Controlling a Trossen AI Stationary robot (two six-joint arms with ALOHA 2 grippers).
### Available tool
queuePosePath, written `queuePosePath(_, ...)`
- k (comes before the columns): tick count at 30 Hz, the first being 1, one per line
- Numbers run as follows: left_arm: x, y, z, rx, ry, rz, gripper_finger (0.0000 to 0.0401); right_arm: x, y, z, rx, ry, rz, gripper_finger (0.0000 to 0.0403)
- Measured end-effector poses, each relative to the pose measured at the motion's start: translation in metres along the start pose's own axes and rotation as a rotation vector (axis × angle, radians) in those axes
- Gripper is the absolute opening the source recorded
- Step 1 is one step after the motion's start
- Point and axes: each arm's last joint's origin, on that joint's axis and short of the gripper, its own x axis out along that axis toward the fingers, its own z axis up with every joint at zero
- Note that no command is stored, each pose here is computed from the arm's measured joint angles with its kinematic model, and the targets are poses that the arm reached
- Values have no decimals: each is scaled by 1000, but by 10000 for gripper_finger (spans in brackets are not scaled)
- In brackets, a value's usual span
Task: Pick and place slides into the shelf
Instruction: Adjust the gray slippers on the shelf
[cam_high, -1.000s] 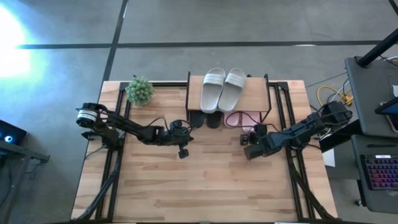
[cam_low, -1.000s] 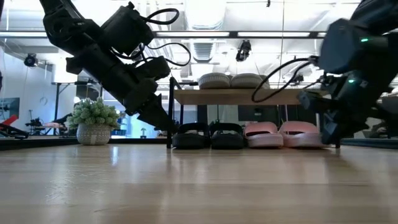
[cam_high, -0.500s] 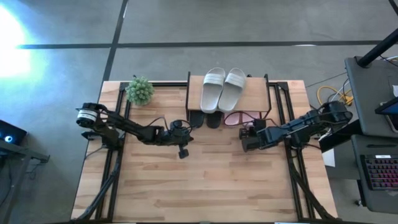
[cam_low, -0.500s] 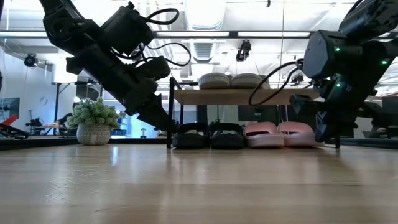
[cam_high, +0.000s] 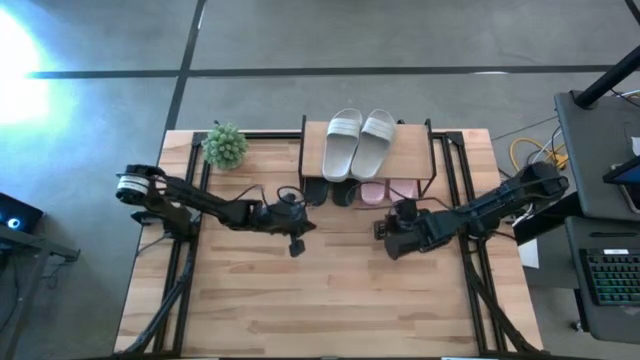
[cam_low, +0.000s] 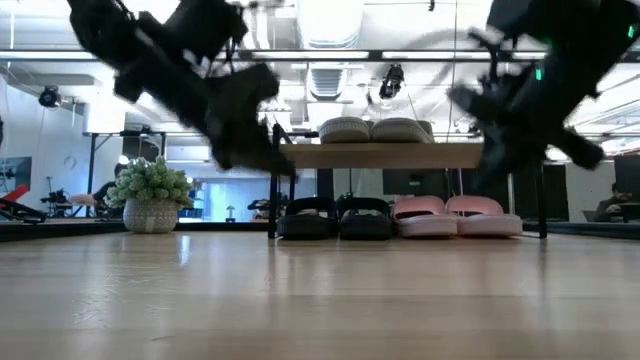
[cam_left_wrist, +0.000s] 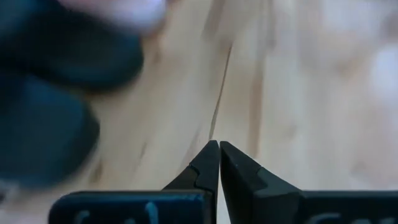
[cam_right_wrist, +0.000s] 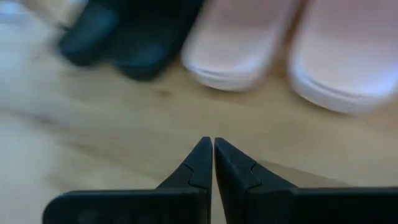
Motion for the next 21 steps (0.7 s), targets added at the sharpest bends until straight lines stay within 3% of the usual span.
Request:
queuePosePath(5,-28,-8,52,15,-204,-28,0,-34,30,13,-82,-106,137,11)
queuePosePath(9,-52,-1,92,54,-298,129,0,-54,45,39,-106,-188,163,11)
queuePosePath(15,-62,41,134,120,-183,345,0,-76,51,88,-53,-297,136,11)
queuePosePath(21,-45,93,151,70,28,369,0,-75,34,125,-3,-260,26,11)
